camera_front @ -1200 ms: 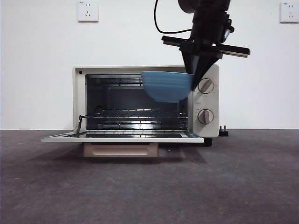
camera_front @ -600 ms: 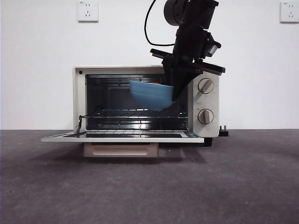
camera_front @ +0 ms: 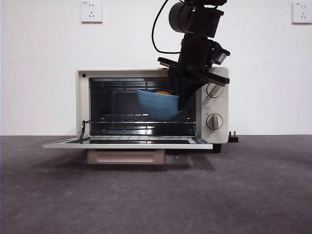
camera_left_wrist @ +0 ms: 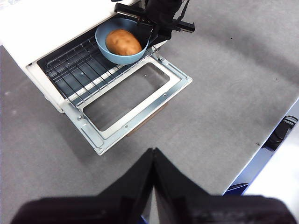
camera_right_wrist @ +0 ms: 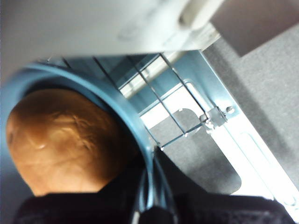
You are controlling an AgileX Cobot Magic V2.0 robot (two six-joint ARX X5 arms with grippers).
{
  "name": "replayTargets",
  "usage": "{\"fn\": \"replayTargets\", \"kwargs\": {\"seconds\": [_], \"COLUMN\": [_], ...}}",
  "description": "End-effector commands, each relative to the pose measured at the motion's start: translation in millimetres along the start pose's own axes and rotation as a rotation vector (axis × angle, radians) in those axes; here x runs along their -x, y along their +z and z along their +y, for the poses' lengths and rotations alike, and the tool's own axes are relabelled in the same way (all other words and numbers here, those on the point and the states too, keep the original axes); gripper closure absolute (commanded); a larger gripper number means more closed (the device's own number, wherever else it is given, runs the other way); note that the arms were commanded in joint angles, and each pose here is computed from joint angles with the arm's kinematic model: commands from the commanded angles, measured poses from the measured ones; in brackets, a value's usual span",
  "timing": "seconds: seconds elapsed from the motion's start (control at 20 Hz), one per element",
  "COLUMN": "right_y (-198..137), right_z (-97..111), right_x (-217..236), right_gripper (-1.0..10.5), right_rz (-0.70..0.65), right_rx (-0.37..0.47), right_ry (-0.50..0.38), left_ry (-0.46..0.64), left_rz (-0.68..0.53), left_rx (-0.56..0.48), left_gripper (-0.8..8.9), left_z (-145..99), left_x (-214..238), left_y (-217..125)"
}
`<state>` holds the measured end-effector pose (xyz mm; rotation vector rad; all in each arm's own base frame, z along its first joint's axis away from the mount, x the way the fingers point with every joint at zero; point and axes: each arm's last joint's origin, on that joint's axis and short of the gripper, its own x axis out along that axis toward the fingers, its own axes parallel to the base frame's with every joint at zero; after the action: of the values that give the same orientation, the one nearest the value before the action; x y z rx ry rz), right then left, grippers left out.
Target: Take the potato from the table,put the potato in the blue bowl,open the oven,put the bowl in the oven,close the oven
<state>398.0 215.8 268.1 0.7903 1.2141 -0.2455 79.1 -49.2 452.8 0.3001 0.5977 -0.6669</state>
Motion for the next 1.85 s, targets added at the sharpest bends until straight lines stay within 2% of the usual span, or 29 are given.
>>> {"fn": "replayTargets", "kwargs": {"seconds": [0.05,0.2,0.3,0.4,1.0,1.3,1.6,1.85], "right_y": [2,3,4,4,1,2,3,4], "right_z": [0,2,3,3,10,19,19,20], "right_x": [-4,-4,-4,-4,1,20,42,56], "right_gripper": [9.6,9.4,8.4,7.9,7.9,7.9,7.9,7.9], "right_rz": [-0.006,-0.016,-0.020,-0.019,-0.034,-0.054,-0.095,-0.117], "right_rx": [-0.014,-0.010,-0.003,-0.002,0.008,0.040,0.086,0.126], "right_ry": [-0.003,0.016,0.027,0.025,0.064,0.102,0.035,0.021], "left_ry": [-0.006,-0.014,-0.016,-0.015,-0.015,-0.015,-0.015,-0.015], "left_rz": [-0.002,-0.003,-0.003,-0.003,-0.003,-0.003,-0.003,-0.003], "left_rx": [-0.012,-0.019,-0.020,-0.020,-0.019,-0.020,-0.019,-0.020], "left_gripper": [8.19,8.18,8.18,8.18,8.18,8.18,8.18,8.18], "left_z": [-1,-2,-2,-2,-2,-2,-2,-2], "left_x": [0,0,0,0,0,0,0,0], "left_y": [-1,-1,-1,-1,-1,-1,-1,-1]}}
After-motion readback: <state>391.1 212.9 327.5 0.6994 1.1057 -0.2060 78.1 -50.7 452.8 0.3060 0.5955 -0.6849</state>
